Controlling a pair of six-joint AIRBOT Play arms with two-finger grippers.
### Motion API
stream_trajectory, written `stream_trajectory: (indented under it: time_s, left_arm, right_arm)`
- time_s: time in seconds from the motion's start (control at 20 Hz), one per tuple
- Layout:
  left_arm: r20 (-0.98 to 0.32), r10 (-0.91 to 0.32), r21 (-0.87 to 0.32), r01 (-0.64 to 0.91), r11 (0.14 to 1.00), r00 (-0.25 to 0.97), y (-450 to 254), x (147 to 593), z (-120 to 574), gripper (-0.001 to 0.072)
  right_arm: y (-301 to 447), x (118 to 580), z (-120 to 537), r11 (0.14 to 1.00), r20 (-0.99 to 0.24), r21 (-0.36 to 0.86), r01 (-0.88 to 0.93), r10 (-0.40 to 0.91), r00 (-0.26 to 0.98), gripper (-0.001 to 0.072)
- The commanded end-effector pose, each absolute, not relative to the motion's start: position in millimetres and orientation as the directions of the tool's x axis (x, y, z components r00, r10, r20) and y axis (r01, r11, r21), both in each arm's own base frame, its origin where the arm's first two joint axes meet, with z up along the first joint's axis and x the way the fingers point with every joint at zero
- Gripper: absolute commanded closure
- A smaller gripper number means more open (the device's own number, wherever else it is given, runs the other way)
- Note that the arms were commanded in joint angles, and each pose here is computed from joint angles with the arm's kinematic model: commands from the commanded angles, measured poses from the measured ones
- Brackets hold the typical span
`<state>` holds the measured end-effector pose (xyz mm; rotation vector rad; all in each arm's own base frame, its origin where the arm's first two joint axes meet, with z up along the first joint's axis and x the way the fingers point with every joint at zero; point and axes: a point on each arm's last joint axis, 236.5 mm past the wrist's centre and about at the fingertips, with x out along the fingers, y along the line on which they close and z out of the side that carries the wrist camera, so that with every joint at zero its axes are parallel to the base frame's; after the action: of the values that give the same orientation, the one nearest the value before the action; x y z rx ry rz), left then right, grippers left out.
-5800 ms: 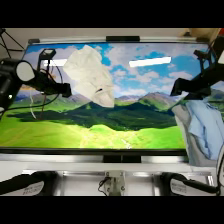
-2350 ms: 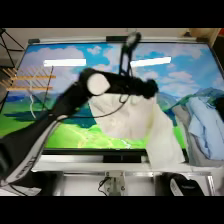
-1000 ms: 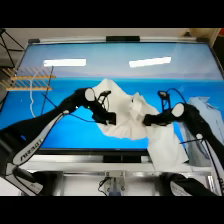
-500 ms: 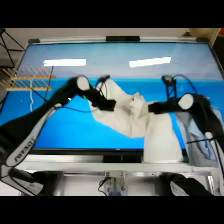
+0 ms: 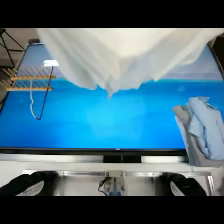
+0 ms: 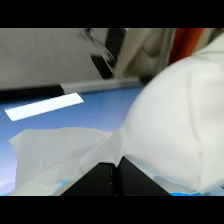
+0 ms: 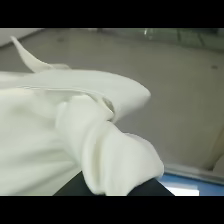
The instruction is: Fold the shirts.
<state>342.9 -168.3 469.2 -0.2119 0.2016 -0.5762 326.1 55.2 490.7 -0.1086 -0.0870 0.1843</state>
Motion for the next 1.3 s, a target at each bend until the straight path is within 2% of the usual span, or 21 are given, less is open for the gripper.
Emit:
stream_trajectory:
  time_s: [0.0, 0.1, 0.15, 0.25, 0.35, 0.5, 0.65, 0.8, 0.85, 0.95, 1.05, 1.1, 1.25]
  left_arm:
    - [-0.186, -0.351, -0.235, 0.305, 0.923, 0.918, -98, 290, 458, 0.0680]
    - [-0.411, -0.311, -0.257, 0.219, 0.941, 0.857, -91, 289, 377, 0.0680]
    - [-0.512, -0.306, -0.274, 0.185, 0.944, 0.803, -93, 292, 330, 0.0680]
    - [-0.691, -0.302, -0.291, 0.130, 0.948, 0.657, -104, 294, 223, 0.0680]
    - [-0.830, -0.277, -0.271, 0.084, 0.959, 0.484, -112, 282, 108, 0.0679]
    - [-0.929, -0.272, -0.295, -0.057, 0.954, 0.249, -114, 236, -15, 0.0678]
    - [-0.939, -0.321, -0.333, -0.097, 0.938, 0.122, -124, 200, -55, 0.0656]
    - [-0.903, -0.403, -0.410, -0.013, 0.912, 0.147, -145, 209, -35, 0.0218]
    - [-0.890, -0.418, -0.423, 0.015, 0.906, 0.181, -149, 220, -21, 0.0163]
    - [-0.863, -0.435, -0.430, 0.079, 0.899, 0.257, -154, 243, 5, 0.0163]
    - [-0.857, -0.435, -0.428, 0.088, 0.899, 0.275, -157, 258, 13, 0.0163]
    - [-0.870, -0.427, -0.422, 0.077, 0.903, 0.247, -157, 258, 4, 0.0163]
    - [-0.931, -0.361, -0.359, 0.051, 0.932, 0.050, -148, 235, -38, 0.0163]
  right_arm:
    - [50, 269, 518, 0.980, 0.111, -0.068, -0.186, 0.192, 0.975, 0.0647]
    - [62, 275, 455, 0.970, -0.139, -0.002, -0.241, 0.239, 0.961, 0.0647]
    - [73, 279, 409, 0.959, -0.305, 0.036, -0.281, 0.278, 0.911, 0.0646]
    - [99, 281, 315, 0.926, -0.580, 0.144, -0.350, 0.366, 0.728, 0.0647]
    - [122, 281, 231, 0.889, -0.717, 0.266, -0.372, 0.441, 0.540, 0.0647]
    - [133, 278, 114, 0.879, -0.811, 0.380, -0.288, 0.467, 0.352, 0.0647]
    - [127, 250, 30, 0.892, -0.887, 0.396, -0.218, 0.433, 0.160, 0.0647]
    - [117, 229, -12, 0.911, -0.921, 0.373, -0.177, 0.387, 0.049, 0.0647]
    - [113, 225, -19, 0.916, -0.928, 0.361, -0.172, 0.371, 0.031, 0.0647]
    - [110, 224, -25, 0.922, -0.934, 0.347, -0.170, 0.356, 0.021, 0.0647]
    - [110, 232, -24, 0.924, -0.932, 0.344, -0.169, 0.358, 0.056, 0.0647]
    - [110, 237, -24, 0.924, -0.930, 0.342, -0.169, 0.358, 0.078, 0.0647]
    - [111, 245, -23, 0.925, -0.927, 0.339, -0.168, 0.360, 0.109, 0.0646]
